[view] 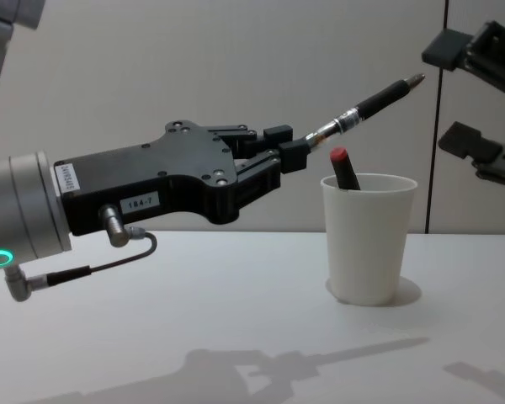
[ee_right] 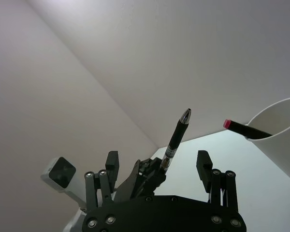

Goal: Place the pen into the pen holder.

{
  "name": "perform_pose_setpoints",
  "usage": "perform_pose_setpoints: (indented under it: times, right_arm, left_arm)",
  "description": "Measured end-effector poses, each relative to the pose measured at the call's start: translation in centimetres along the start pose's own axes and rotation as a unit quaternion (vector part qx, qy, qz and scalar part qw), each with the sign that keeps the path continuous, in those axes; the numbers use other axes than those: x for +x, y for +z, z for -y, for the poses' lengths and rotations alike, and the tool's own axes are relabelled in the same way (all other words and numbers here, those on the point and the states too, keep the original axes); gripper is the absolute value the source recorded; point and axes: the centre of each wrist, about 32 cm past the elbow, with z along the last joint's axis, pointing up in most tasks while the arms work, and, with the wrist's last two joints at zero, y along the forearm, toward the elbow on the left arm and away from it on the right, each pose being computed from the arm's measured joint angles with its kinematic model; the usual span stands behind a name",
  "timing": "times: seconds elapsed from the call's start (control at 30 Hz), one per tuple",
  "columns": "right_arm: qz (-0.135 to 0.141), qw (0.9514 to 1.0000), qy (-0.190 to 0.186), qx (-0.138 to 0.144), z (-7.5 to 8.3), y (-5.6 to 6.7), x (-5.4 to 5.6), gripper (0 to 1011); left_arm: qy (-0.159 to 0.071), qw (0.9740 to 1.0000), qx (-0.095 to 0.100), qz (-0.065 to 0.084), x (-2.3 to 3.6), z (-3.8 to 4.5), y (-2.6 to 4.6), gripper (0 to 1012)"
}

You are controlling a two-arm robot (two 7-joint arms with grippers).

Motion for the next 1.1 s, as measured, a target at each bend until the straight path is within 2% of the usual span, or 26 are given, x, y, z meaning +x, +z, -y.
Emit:
perform_pose_setpoints:
  times: [0.47,1.1]
  right_arm:
    - [-0.007,0.9996,-0.016,0.022,-1.8,-1.1,-0.7,1001]
    - [0.004,0.9981,-0.047,0.038,-3.9,-1.9,-1.0,1001]
  left_arm:
    - [0.000,1.0000,0.000,0.000,0.00,0.00,0.00,188]
    - [0.000,1.0000,0.000,0.000,0.00,0.00,0.00,188]
